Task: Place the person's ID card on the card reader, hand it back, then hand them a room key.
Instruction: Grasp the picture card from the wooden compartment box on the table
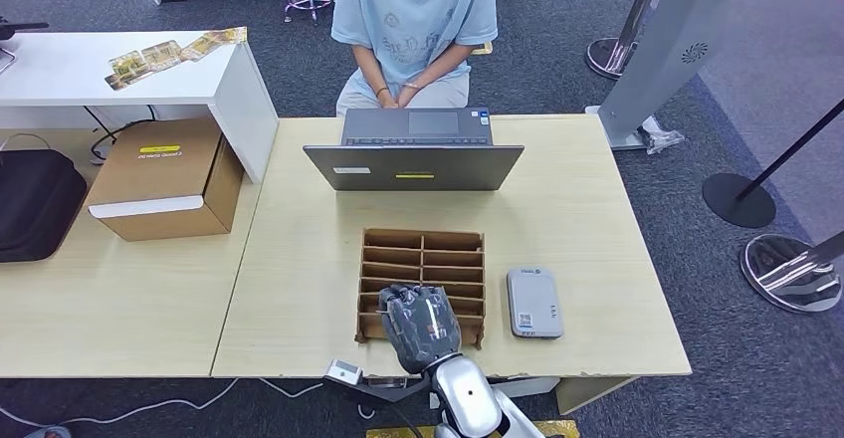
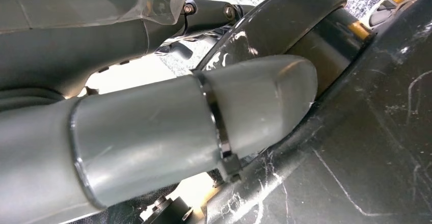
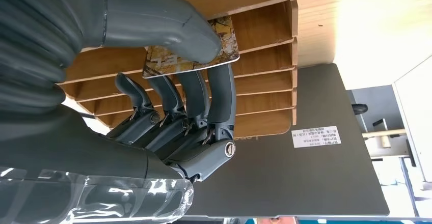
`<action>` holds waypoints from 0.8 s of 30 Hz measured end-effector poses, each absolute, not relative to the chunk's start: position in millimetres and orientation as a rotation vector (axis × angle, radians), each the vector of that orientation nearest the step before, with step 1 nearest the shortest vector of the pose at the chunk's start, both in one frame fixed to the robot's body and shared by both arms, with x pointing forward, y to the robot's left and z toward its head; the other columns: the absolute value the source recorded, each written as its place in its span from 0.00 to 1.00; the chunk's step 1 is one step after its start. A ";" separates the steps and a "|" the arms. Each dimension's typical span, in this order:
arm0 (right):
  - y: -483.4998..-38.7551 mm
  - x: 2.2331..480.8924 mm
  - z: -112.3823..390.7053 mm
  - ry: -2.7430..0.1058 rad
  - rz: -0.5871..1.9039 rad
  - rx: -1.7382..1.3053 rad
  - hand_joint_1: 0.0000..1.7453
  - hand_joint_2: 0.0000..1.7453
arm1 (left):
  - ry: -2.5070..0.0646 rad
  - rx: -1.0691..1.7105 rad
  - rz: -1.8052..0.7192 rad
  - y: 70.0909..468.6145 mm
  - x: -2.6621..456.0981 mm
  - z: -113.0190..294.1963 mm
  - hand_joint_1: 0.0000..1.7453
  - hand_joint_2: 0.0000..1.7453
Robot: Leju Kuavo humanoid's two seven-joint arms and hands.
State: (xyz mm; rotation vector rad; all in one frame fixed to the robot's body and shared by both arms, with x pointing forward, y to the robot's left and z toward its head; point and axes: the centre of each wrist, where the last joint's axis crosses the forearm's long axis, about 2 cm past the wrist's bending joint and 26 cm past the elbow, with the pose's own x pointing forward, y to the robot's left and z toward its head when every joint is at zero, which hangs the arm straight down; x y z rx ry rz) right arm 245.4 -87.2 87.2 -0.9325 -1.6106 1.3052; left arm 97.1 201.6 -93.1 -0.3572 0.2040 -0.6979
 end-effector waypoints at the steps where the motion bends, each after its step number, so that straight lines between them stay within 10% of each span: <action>1: -87.2 245.4 87.3 -1.613 1.305 -0.932 0.94 1.00 | 0.204 -0.357 -0.700 201.5 97.1 -93.1 0.00 0.00; 24: -86.4 244.1 98.3 -1.700 1.236 -0.852 0.91 1.00 | 0.199 -0.365 -0.710 202.5 97.3 -93.1 0.00 0.00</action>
